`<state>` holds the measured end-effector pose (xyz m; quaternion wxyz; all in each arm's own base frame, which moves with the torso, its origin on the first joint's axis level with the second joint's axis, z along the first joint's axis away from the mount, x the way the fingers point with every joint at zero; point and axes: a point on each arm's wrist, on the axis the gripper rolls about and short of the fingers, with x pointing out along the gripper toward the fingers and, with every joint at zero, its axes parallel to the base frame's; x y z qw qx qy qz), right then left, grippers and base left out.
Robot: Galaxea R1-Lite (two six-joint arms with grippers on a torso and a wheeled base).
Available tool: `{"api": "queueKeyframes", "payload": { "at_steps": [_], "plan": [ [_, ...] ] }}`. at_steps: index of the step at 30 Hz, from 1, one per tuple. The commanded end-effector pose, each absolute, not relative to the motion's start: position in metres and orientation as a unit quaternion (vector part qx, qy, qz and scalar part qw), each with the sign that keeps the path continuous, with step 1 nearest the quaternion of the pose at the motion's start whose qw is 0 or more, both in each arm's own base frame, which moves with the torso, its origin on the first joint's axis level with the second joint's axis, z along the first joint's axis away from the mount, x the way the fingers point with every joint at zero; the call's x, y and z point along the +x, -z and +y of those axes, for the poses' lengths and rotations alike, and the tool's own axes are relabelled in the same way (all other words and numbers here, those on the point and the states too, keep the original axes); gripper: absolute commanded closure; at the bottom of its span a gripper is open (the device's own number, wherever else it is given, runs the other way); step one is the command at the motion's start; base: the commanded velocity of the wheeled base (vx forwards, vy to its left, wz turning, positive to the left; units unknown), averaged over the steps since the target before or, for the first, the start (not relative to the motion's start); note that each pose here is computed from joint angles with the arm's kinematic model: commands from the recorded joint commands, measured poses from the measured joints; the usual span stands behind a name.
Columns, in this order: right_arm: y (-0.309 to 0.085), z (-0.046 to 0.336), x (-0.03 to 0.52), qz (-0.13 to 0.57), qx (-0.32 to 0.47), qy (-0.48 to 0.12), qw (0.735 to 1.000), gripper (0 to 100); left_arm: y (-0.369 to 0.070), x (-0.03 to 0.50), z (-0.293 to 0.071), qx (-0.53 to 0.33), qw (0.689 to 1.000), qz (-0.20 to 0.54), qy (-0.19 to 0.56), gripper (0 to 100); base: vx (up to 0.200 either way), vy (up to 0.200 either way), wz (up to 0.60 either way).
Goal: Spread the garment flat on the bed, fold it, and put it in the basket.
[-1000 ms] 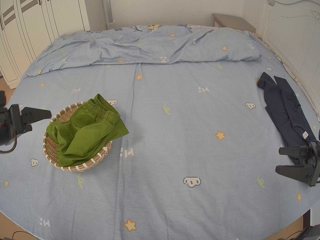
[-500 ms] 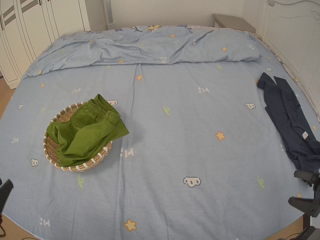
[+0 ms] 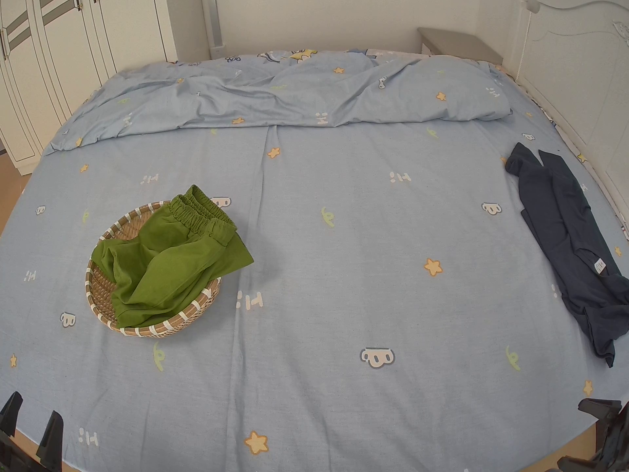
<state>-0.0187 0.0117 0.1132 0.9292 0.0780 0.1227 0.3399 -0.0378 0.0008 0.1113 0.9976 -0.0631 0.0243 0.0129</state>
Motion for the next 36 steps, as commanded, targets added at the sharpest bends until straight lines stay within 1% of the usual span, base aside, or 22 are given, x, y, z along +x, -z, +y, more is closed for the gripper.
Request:
{"api": "queueKeyframes", "payload": {
  "at_steps": [1,2,3,5,6,7,8,9,10,11,13,17,18,20,21,22,26,36],
  "plan": [
    [-0.089,0.013,-0.032,0.074,0.076,-0.267,0.958,0,-0.076,-0.023,0.001,0.018,1.0,0.012,-0.017,0,0.0,0.0,0.0],
    [-0.089,0.012,-0.033,0.066,0.069,-0.247,0.964,0,-0.076,-0.022,0.0,0.017,1.0,0.009,-0.014,0,0.0,0.0,0.0],
    [-0.087,0.01,-0.032,0.062,0.065,-0.212,0.973,0,-0.076,-0.022,0.0,0.016,1.0,0.007,-0.013,0,0.0,0.0,0.0],
    [-0.086,0.004,-0.031,0.048,0.046,-0.089,0.994,0,-0.076,-0.022,0.0,0.009,1.0,0.006,-0.012,0,0.0,0.0,0.0],
    [-0.086,0.002,-0.03,0.044,0.031,-0.039,0.998,0,-0.076,-0.022,0.0,0.005,1.0,0.006,-0.012,0,0.0,0.0,0.0],
    [-0.086,0.002,-0.03,0.044,0.031,-0.039,0.998,0,-0.076,-0.022,0.0,0.005,1.0,0.006,-0.012,0,0.0,0.0,0.0],
    [-0.082,-0.002,-0.028,0.042,0.001,0.05,0.998,0,-0.076,-0.022,0.0,0.002,1.0,0.006,-0.012,0,0.0,0.0,0.0],
    [-0.082,-0.002,-0.028,0.04,0.0,0.058,0.998,0,-0.076,-0.022,0.0,0.002,1.0,0.006,-0.012,0,0.0,0.0,0.0],
    [-0.084,-0.004,-0.027,0.02,-0.001,0.096,0.995,0,-0.076,-0.022,0.0,0.002,1.0,0.005,-0.012,0,0.0,0.0,0.0],
    [-0.084,-0.004,-0.026,0.011,0.0,0.106,0.994,0,-0.076,-0.022,0.0,0.002,1.0,0.005,-0.012,0,0.0,0.0,0.0],
    [-0.083,-0.004,-0.025,0.001,0.001,0.108,0.994,0,-0.076,-0.022,0.0,0.002,1.0,0.005,-0.012,0,0.0,0.0,0.0],
    [-0.083,-0.004,-0.025,0.003,0.0,0.1,0.995,0,-0.076,-0.022,0.0,0.002,1.0,0.005,-0.011,0,0.0,0.0,0.0],
    [-0.082,-0.004,-0.025,0.005,-0.005,0.085,0.996,0,-0.076,-0.022,0.0,0.002,1.0,0.005,-0.012,0,0.0,0.0,0.0],
    [-0.081,-0.001,-0.024,0.012,-0.006,0.024,1.0,0,-0.076,-0.022,0.0,0.002,1.0,0.005,-0.012,0,0.0,0.0,0.0],
    [-0.076,0.001,-0.023,0.019,-0.006,-0.017,1.0,0,-0.076,-0.022,0.0,0.002,1.0,0.005,-0.012,0,0.0,0.0,0.0],
    [-0.076,0.001,-0.023,0.021,-0.006,-0.024,0.999,0,-0.076,-0.022,0.0,0.002,1.0,0.005,-0.012,0,0.0,0.0,0.0],
    [-0.076,0.001,-0.023,0.017,-0.007,-0.013,1.0,0,-0.076,-0.022,0.0,0.001,1.0,0.005,-0.012,0,0.0,0.0,0.0],
    [-0.076,0.001,-0.023,0.012,-0.004,-0.01,1.0,0,-0.076,-0.022,0.0,0.001,1.0,0.005,-0.012,0,0.0,0.0,0.0]
  ]
}}
